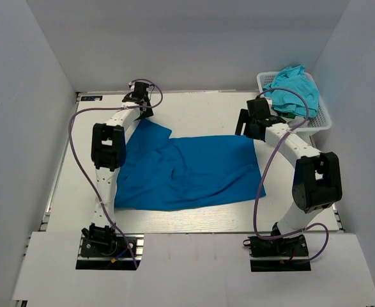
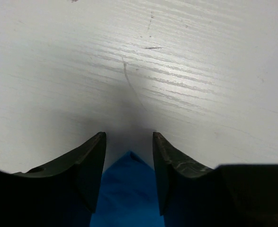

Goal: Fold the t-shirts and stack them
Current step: Grap the side of the flattened tshirt furthest away from the robot with both arms

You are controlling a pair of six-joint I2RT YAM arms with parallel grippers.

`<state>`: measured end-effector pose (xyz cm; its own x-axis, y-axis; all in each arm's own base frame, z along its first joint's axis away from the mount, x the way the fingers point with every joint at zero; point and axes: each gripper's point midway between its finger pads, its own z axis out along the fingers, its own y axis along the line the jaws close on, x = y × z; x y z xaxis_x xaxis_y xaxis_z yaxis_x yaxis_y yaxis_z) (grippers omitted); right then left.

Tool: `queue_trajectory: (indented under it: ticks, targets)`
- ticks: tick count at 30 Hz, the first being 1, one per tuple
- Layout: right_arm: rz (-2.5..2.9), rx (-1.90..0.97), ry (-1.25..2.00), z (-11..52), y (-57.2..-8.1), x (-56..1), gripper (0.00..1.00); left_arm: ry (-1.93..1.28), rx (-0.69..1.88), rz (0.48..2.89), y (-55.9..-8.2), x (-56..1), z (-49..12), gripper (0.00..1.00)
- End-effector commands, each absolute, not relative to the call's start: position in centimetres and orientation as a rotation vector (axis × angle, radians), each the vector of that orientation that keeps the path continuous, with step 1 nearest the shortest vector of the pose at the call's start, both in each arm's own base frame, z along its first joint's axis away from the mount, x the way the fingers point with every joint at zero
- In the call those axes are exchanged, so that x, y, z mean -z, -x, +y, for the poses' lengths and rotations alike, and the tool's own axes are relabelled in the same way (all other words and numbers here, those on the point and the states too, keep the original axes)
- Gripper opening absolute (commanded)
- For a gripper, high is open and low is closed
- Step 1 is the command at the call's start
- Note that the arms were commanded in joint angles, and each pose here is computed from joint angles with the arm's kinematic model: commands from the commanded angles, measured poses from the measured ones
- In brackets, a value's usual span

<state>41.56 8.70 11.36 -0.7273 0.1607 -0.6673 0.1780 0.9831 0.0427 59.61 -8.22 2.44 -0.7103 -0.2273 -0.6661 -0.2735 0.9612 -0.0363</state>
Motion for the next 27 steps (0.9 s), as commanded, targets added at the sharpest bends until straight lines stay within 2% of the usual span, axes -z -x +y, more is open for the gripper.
queue_trajectory:
  ticks: [1,2,8,13,17,19,20,27]
  targets:
    - [2.343,0.026,-0.239,8.4,-42.6,-13.2,0.90,0.322,-0.047,2.535,-56.6,1.7,-8.6,0.52]
    - [2.349,0.031,-0.239,8.3,-42.5,-13.0,0.90,0.322,-0.049,2.541,-56.2,1.4,-8.6,0.49]
    - [2.362,0.072,-0.256,7.7,-42.3,-12.2,0.90,0.286,-0.023,2.591,-53.5,2.3,-8.7,0.49]
    - [2.387,0.094,-0.273,7.5,-42.4,-11.3,0.90,0.250,-0.002,2.608,-52.8,2.0,-9.4,0.45]
    - [2.399,0.108,-0.278,7.6,-42.6,-10.6,0.90,0.225,-0.012,2.636,-51.9,2.8,-9.7,0.33]
    - [2.410,0.112,-0.285,7.5,-42.7,-10.1,0.90,0.225,-0.015,2.645,-51.6,3.1,-9.6,0.13]
    - [2.414,0.114,-0.287,7.5,-42.7,-9.9,0.90,0.225,-0.015,2.645,-51.6,3.1,-9.6,0.00]
    - [2.425,0.113,-0.301,8.0,-43.9,-8.7,0.90,0.254,-0.125,2.594,-51.8,2.0,-8.0,0.00]
